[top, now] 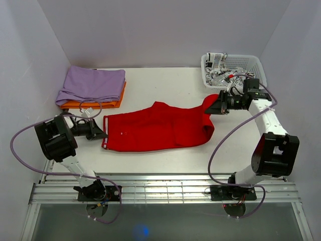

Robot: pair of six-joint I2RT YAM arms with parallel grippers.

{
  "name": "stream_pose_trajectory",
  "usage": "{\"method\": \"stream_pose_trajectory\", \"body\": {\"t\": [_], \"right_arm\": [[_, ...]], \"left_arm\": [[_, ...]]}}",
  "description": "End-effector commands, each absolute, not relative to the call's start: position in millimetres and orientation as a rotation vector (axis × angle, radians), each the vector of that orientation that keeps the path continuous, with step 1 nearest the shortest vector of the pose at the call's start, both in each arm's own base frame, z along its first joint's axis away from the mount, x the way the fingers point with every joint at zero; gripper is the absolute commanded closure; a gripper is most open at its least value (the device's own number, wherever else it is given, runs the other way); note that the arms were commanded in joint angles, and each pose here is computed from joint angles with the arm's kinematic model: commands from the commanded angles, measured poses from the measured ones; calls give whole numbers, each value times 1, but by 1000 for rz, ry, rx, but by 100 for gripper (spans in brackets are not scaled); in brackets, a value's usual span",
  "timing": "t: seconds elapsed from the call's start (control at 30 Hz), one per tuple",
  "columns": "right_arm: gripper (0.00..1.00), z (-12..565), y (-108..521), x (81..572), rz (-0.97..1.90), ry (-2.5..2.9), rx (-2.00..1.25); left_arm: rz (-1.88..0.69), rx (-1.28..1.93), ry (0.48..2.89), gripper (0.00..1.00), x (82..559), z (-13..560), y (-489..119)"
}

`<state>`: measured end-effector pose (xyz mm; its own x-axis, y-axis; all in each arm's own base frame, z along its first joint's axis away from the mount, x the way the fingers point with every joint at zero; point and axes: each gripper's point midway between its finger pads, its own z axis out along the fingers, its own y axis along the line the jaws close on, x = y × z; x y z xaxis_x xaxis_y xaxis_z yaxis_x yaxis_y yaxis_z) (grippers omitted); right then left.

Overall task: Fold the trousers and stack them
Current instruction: Fold the trousers

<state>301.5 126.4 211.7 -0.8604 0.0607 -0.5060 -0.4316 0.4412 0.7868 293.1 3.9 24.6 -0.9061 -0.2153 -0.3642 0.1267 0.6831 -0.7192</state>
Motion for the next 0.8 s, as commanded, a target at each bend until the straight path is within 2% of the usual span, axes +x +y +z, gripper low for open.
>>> {"method": "stream_pose_trajectory", "body": {"t": [0.0, 0.2, 0.43, 0.77], "right_arm": [[92, 244, 164, 317, 1454, 2108, -372], [92, 249, 242, 312, 1502, 2097, -487], [92, 221, 331, 289, 1540, 2183, -630], [92, 214, 422, 305, 1582, 2195, -631]], "left_arm": [[-1068, 12, 2440, 99, 302, 28, 1], [-1083, 97, 2447, 100, 301, 28, -18], [-1087, 97, 2457, 100, 302, 23, -26], [-1130, 110, 2419, 100, 304, 26, -46]]}}
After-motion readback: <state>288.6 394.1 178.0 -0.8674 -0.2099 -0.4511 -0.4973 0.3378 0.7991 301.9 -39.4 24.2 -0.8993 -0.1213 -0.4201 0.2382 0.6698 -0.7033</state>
